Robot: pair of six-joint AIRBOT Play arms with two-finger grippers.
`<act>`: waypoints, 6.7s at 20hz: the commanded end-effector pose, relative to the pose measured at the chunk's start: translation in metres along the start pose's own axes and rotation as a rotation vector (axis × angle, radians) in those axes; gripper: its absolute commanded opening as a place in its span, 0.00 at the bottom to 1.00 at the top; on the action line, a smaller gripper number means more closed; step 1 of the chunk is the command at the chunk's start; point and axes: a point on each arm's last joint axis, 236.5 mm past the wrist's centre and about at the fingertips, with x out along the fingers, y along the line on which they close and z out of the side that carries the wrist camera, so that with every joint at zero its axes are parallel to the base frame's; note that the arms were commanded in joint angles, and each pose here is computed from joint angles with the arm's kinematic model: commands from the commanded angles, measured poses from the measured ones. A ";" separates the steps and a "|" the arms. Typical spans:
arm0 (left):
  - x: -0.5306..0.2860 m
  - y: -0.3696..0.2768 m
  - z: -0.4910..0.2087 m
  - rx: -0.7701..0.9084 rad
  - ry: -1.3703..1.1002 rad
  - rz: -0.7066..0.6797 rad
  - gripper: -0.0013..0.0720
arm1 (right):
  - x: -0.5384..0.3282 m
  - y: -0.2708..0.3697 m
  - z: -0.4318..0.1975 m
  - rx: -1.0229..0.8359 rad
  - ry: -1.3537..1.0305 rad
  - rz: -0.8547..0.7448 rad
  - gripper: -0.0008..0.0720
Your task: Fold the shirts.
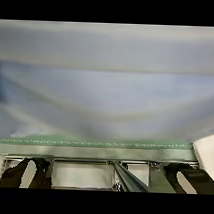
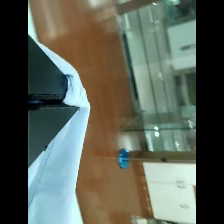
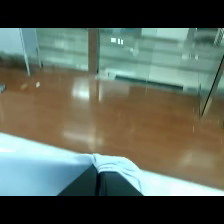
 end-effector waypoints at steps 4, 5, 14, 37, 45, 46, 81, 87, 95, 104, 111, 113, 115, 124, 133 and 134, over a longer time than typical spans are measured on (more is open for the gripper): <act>0.042 0.018 -0.118 -0.263 0.357 -0.074 0.05 | 0.055 -0.018 -0.081 0.032 0.293 -0.012 0.04; 0.056 0.022 -0.143 -0.319 0.402 -0.100 0.05 | 0.076 -0.022 -0.100 0.051 0.347 -0.007 0.04; 0.220 0.082 -0.363 -0.708 0.517 0.016 0.05 | 0.299 -0.086 -0.264 0.240 0.638 -0.093 0.04; 0.079 0.094 -0.575 -1.007 1.368 0.061 0.91 | 0.255 -0.228 -0.415 0.818 1.006 -0.097 0.87; 0.056 0.031 -0.603 -1.443 1.052 0.124 0.91 | 0.225 -0.130 -0.465 1.044 0.814 -0.017 0.87; 0.061 0.025 -0.604 -1.429 1.031 0.103 0.91 | 0.224 -0.125 -0.468 1.054 0.817 -0.002 0.87; 0.181 0.094 -0.131 -0.670 0.092 -0.308 0.05 | 0.255 -0.096 -0.087 0.334 0.305 0.023 0.04; 0.075 0.092 -0.009 -0.173 -0.036 0.102 0.05 | 0.077 -0.057 -0.002 0.124 0.039 -0.135 0.04; -0.043 0.062 -0.008 0.016 -0.051 0.392 0.05 | -0.015 -0.026 -0.045 0.103 0.143 -0.192 0.04; 0.084 0.106 -0.220 -0.363 0.407 0.188 0.05 | 0.114 -0.060 -0.193 0.302 0.510 -0.119 0.04; 0.224 0.125 -0.384 -0.578 0.616 0.126 0.05 | 0.275 -0.121 -0.328 0.470 0.676 -0.124 0.04; 0.267 0.128 -0.415 -0.637 0.632 0.148 0.05 | 0.323 -0.132 -0.359 0.552 0.707 -0.111 0.04; 0.301 0.133 -0.440 -0.697 0.661 0.169 0.05 | 0.369 -0.147 -0.384 0.603 0.732 -0.103 0.04; 0.315 0.096 -0.512 -0.840 0.954 0.105 0.05 | 0.428 -0.147 -0.427 0.746 0.861 -0.011 0.04; 0.205 0.062 -0.541 -0.796 1.321 -0.112 0.05 | 0.308 -0.134 -0.494 0.681 1.333 0.071 0.04; 0.195 0.052 -0.554 -0.804 1.359 -0.122 0.05 | 0.306 -0.129 -0.508 0.695 1.349 0.065 0.04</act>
